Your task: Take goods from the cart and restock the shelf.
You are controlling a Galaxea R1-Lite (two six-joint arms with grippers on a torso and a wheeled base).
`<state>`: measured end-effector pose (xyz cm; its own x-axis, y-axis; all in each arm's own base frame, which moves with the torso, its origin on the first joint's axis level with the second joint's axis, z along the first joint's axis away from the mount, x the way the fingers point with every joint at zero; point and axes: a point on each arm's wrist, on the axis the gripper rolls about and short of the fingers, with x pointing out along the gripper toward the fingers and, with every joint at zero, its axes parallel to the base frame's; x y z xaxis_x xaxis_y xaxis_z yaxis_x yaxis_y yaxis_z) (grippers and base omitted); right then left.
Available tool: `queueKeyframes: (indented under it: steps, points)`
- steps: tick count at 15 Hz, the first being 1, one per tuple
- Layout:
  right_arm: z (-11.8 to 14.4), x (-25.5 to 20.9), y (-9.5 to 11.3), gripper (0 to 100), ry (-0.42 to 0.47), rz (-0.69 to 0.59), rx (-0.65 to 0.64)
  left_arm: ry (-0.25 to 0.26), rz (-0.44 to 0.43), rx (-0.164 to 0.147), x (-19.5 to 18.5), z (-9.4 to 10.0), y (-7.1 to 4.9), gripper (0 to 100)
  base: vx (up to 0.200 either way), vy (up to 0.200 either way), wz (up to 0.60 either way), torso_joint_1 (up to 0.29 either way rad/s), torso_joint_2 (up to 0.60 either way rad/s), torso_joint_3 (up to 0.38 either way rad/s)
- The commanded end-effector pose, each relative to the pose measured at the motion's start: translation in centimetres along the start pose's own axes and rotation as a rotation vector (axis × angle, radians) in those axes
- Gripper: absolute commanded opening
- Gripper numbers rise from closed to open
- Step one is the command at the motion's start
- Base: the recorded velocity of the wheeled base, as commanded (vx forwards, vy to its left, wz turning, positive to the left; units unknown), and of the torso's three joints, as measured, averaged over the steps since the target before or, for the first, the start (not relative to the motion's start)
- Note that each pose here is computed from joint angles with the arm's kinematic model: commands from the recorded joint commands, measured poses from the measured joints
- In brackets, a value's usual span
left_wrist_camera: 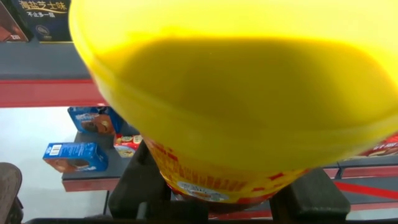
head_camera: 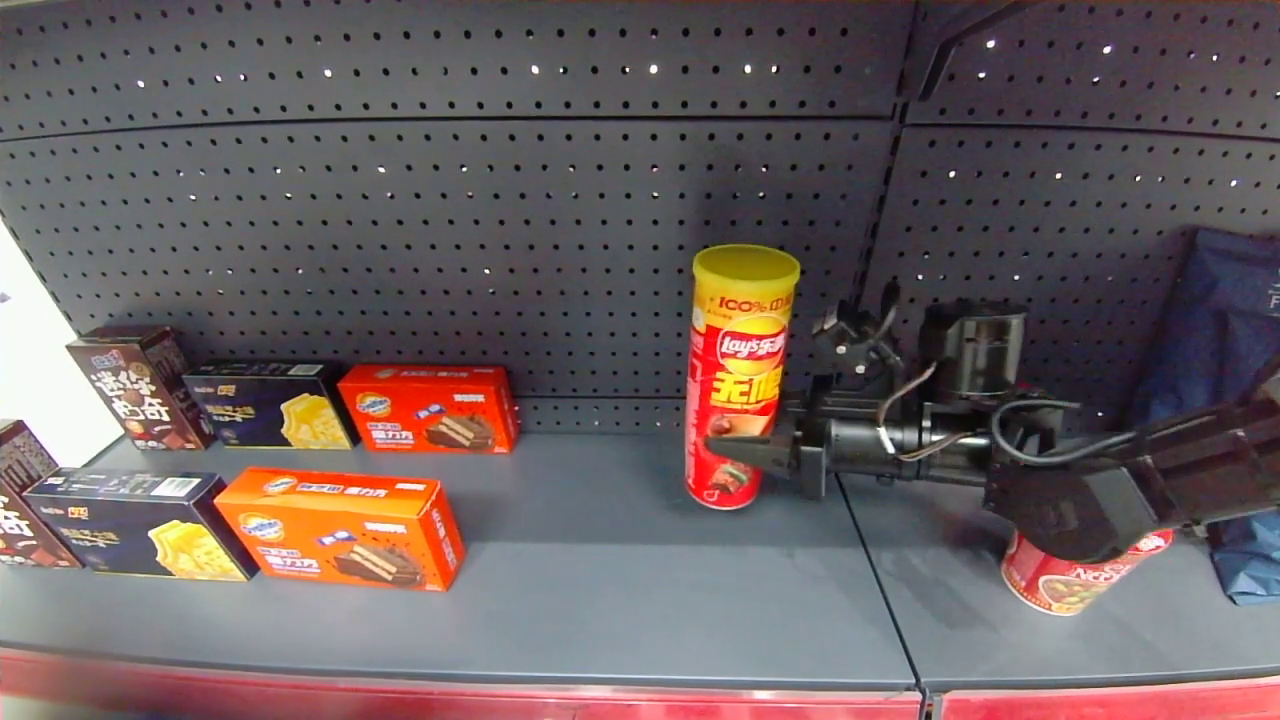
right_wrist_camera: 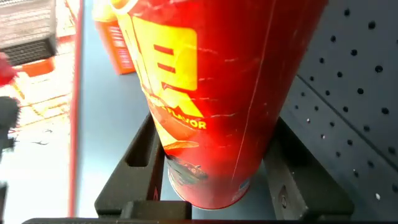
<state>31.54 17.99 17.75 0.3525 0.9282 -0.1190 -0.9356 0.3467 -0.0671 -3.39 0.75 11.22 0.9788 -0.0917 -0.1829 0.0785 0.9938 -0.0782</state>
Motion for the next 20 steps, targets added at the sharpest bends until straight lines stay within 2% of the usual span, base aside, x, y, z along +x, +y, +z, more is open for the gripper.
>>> queueKeyframes:
  steps: [1, 4, 6, 11, 13, 20]
  points:
    - [2.9, -3.7, 2.9, 0, -0.047, -0.005, -0.041, -0.002, 0.001, 0.000, 0.0, 0.1, 0.0, 0, 0.000, 0.000, 0.00, 0.000, 0.00, 0.000]
    - [3.1, -7.0, 5.8, 0, -0.049, -0.007, -0.046, -0.003, -0.001, 0.003, 0.0, 0.1, 0.0, 0, 0.000, 0.000, 0.00, 0.000, 0.00, 0.000]
    - [2.3, -7.7, 6.6, 0, -0.033, -0.006, -0.032, -0.002, -0.001, 0.003, 0.0, 0.1, 0.0, 0, 0.000, 0.000, 0.00, 0.000, 0.00, 0.000]
    - [-2.1, -8.8, 8.1, 0, 0.021, -0.003, 0.018, 0.009, 0.000, 0.010, 0.1, -0.2, 0.0, 0, 0.000, 0.000, 0.00, 0.000, 0.00, 0.000]
    - [-3.5, -8.8, 8.3, 0, 0.024, -0.005, 0.021, 0.009, 0.000, 0.010, 0.1, -0.3, 0.0, 0, 0.000, 0.000, 0.00, 0.000, 0.00, 0.000]
    - [-5.7, -6.9, 7.3, 0, 0.052, 0.003, 0.046, 0.005, 0.005, 0.009, 0.1, -0.2, 0.0, 0, 0.000, 0.000, 0.00, 0.000, 0.00, 0.000]
